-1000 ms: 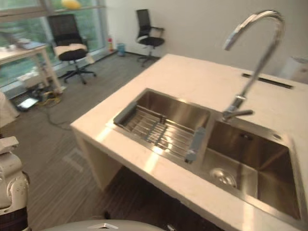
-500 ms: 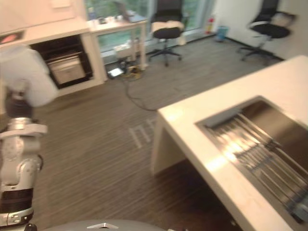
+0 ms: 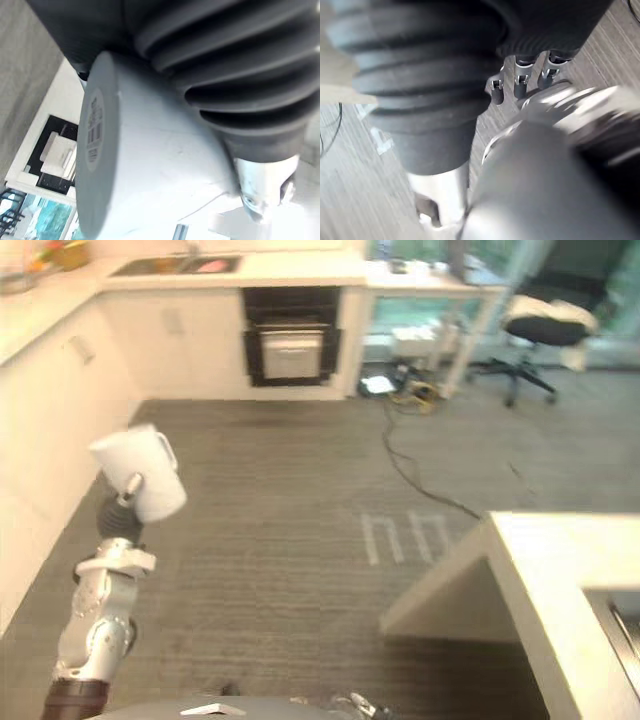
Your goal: Walk over to the sink, pick up the cup, carry it to the dishwasher, place the cup inside the dishwasher, then close the dishwasher door
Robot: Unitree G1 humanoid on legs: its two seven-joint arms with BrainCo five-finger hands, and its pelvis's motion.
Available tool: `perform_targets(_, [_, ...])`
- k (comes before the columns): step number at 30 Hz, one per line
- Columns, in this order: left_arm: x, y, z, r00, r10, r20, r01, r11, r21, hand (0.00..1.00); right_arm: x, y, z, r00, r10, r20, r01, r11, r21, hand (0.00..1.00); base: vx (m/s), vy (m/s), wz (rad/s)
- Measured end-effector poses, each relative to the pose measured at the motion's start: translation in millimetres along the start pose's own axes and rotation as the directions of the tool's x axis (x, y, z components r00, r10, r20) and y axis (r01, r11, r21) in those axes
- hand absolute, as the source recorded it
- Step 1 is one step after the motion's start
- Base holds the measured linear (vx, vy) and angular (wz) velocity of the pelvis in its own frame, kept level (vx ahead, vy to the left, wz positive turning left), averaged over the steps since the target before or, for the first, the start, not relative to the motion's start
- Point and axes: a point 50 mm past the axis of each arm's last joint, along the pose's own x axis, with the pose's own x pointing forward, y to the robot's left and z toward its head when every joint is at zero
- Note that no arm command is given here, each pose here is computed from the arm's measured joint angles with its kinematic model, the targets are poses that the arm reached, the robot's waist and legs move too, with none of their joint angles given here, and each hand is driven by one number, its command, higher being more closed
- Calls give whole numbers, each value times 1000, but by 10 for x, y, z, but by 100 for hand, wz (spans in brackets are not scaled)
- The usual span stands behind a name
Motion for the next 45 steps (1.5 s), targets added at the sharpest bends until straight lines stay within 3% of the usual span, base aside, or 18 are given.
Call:
perform_targets(4, [-93, 11, -62, 1000, -1, -29, 1, 1000, 1, 100, 14, 137, -77, 999, 44, -19, -46, 994, -96, 0, -5, -116, 110])
perform_targets(6, [-101, -50, -44, 1000, 5, -12, -5, 1000, -25, 100, 31, 200, 89, 997, 76, 8, -73, 978, -197, 0, 18, -87, 16])
perform_targets(10, [-82, -200, 7, 999, -23, 34, 25, 998, -58, 100, 74, 412, 300, 991, 133, 13, -125, 958, -260, 0, 34, -20, 6])
perform_targets(16, [-109, -56, -171, 998, 47, -43, -47, 999, -14, 100, 102, 685, 277, 977, 211, -35, -214, 955, -205, 0, 14, -7, 1])
perform_targets(17, [-149, 25, -318, 990, 115, -82, -114, 993, 11, 100, 136, 877, 214, 968, 252, -6, -250, 957, -147, 0, 0, 0, 0])
perform_targets(20, [-149, 26, -318, 990, 115, -82, -114, 993, 11, 100, 136, 875, 213, 968, 251, -7, -249, 957, -147, 0, 0, 0, 0])
perform_targets(27, [-133, 79, -288, 990, 113, -79, -112, 994, 14, 100, 121, 786, 181, 968, 252, 9, -250, 964, -86, 0, 0, 0, -2])
perform_targets(32, [-52, 69, -79, 997, 72, -28, -72, 997, 24, 100, 112, 639, 184, 973, 229, 33, -231, 961, 150, 0, 6, -1, -26])
perform_targets(35, [14, 7, 136, 997, 41, 66, -43, 999, 20, 100, 96, 543, 173, 973, 220, 64, -229, 949, 218, 0, 0, -7, -29])
perform_targets(41, [156, -186, 193, 994, -45, 102, 41, 998, 39, 100, 63, 401, 218, 975, 154, 161, -202, 916, 347, 0, -36, 19, 15])
perform_targets(45, [158, -56, 106, 997, 44, 67, -46, 998, 39, 100, -3, 227, 291, 965, 90, 248, -176, 919, 352, 0, 7, 119, 33])
